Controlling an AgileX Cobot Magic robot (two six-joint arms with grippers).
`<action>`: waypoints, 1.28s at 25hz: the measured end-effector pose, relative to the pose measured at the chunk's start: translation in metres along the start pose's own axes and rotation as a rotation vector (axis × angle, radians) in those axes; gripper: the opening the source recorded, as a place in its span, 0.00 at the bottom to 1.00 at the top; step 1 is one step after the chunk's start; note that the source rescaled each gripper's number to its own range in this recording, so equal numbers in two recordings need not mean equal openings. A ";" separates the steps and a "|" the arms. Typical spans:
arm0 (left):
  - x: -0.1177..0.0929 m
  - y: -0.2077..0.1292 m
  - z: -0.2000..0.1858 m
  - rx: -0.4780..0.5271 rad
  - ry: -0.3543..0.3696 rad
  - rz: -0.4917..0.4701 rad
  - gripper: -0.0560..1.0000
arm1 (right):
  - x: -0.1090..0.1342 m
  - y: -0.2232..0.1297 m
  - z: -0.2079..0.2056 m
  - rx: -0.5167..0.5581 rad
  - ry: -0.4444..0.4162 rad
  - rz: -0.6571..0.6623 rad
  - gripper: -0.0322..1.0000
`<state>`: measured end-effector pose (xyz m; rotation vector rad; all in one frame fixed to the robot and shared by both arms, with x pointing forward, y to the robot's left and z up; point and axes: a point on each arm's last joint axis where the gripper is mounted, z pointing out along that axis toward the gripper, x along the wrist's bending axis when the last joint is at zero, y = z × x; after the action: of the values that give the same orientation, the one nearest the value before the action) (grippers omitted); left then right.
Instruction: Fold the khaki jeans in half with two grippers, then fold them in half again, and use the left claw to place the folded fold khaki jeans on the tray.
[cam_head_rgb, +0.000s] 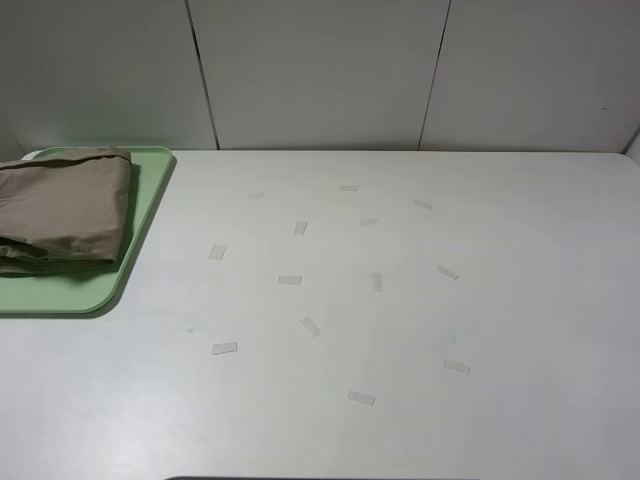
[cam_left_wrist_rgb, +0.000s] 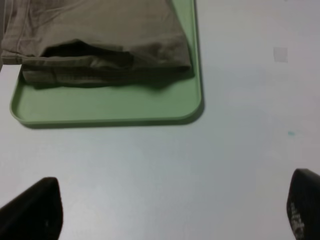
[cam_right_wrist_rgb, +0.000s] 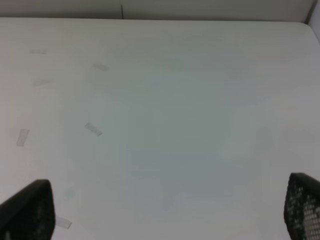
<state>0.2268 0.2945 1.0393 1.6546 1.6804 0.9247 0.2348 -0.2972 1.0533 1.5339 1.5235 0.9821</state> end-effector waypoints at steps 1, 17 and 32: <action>0.000 0.000 0.000 0.000 0.000 0.000 0.89 | 0.000 0.000 0.000 0.000 0.000 0.000 1.00; 0.003 0.000 0.000 -0.009 -0.133 0.101 0.88 | 0.000 0.000 0.000 0.000 0.000 0.000 1.00; 0.003 0.000 0.000 -0.009 -0.132 0.102 0.88 | 0.000 0.000 0.000 0.000 0.000 0.000 1.00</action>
<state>0.2261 0.2973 1.0393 1.7690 1.5142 0.8495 0.2348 -0.2972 1.0533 1.5339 1.5235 0.9821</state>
